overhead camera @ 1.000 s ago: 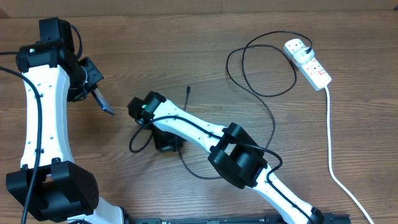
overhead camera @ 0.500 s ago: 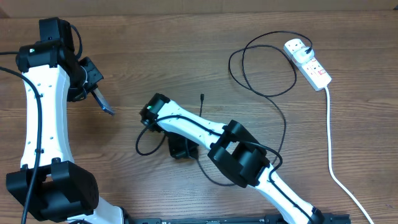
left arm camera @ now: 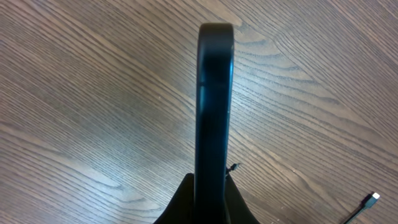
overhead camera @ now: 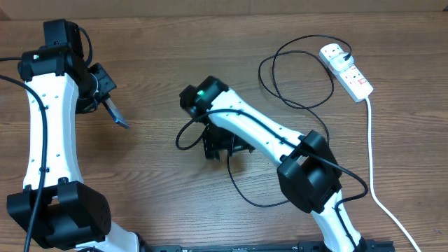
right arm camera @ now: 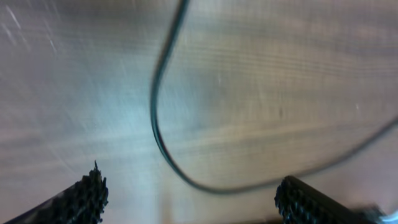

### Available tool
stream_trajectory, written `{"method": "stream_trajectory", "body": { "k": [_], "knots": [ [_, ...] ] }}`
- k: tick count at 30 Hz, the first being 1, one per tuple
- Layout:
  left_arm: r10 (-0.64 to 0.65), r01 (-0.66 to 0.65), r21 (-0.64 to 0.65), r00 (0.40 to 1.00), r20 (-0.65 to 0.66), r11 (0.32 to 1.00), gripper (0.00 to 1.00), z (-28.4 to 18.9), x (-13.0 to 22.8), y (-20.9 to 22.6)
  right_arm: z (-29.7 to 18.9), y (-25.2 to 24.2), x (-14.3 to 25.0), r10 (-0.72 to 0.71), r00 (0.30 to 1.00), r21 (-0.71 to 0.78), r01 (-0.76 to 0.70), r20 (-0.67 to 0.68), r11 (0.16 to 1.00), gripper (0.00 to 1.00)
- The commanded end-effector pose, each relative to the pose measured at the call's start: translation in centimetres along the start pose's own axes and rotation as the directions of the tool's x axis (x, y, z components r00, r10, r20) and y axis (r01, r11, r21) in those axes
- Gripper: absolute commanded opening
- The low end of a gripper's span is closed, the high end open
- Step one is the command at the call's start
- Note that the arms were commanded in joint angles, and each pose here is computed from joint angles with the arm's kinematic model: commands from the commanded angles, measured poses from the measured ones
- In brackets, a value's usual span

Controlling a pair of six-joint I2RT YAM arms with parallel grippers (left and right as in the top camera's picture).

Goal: Plug charger to phone and switch on socket

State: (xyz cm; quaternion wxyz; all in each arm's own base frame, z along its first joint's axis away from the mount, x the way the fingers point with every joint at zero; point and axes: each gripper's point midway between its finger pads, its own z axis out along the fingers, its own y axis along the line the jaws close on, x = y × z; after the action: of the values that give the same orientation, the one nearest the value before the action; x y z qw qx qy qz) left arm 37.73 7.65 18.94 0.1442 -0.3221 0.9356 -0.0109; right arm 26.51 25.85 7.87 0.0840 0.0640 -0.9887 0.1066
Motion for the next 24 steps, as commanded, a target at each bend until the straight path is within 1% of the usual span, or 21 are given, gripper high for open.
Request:
{"method": "stream_trajectory", "body": {
  "k": [1, 2, 3, 5, 6, 8, 10, 14, 18, 20, 24],
  "knots": [
    [0.014, -0.014, 0.029, 1.000, 0.013, 0.999, 0.04, -0.5, -0.2, -0.6, -0.4, -1.4, -3.4, 0.089, 0.995, -0.079, -0.085, 0.053, 0.993, 0.84],
    [0.014, -0.014, 0.028, 1.000, 0.012, 0.999, 0.04, -0.5, -0.2, -0.6, -0.4, -1.4, -4.5, 0.114, 0.991, -0.120, -0.106, 0.065, 0.987, 0.80],
    [0.014, -0.015, 0.028, 1.000, 0.012, 0.999, 0.04, -0.5, -0.2, -0.6, -0.5, -1.4, -5.5, 0.138, 0.988, -0.164, -0.124, 0.074, 0.979, 0.72],
    [0.014, -0.014, 0.027, 1.000, 0.010, 1.000, 0.04, -0.5, -0.2, -0.5, -0.7, -1.4, -7.4, 0.181, 0.979, -0.247, -0.155, 0.089, 0.956, 0.54],
    [0.014, -0.014, 0.027, 1.000, 0.010, 1.000, 0.04, -0.5, -0.1, -0.5, -0.9, -1.5, -8.4, 0.200, 0.974, -0.279, -0.165, 0.104, 0.946, 0.48],
    [0.014, -0.014, 0.027, 1.000, 0.009, 1.000, 0.04, -0.5, -0.1, -0.5, -1.0, -1.9, -9.9, 0.231, 0.964, -0.310, -0.182, 0.130, 0.933, 0.41],
    [0.014, -0.014, 0.027, 1.000, 0.009, 1.000, 0.04, -0.5, -0.1, -0.5, -0.9, -2.3, -10.8, 0.250, 0.957, -0.322, -0.193, 0.145, 0.927, 0.38],
    [0.014, -0.014, 0.029, 1.000, 0.008, 0.999, 0.04, -0.5, -0.1, -0.6, 0.3, -2.5, -11.7, 0.262, 0.949, -0.310, -0.200, 0.173, 0.930, 0.38],
    [0.015, -0.015, 0.071, 1.000, -0.007, 0.997, 0.04, -0.5, 0.1, -1.3, 1.9, -2.0, -12.1, 0.272, 0.945, -0.309, -0.207, 0.184, 0.928, 0.36],
    [0.016, -0.015, 0.082, 1.000, -0.009, 0.997, 0.04, -0.6, 0.1, -1.5, 2.6, -2.4, -12.1, 0.315, 0.931, -0.292, -0.254, 0.183, 0.922, 0.34],
    [0.021, -0.019, 0.108, 1.000, -0.020, 0.994, 0.04, -0.6, 0.3, -2.0, 3.4, -2.4, -12.7, 0.323, 0.922, -0.290, -0.257, 0.211, 0.922, 0.34]
  ]
}}
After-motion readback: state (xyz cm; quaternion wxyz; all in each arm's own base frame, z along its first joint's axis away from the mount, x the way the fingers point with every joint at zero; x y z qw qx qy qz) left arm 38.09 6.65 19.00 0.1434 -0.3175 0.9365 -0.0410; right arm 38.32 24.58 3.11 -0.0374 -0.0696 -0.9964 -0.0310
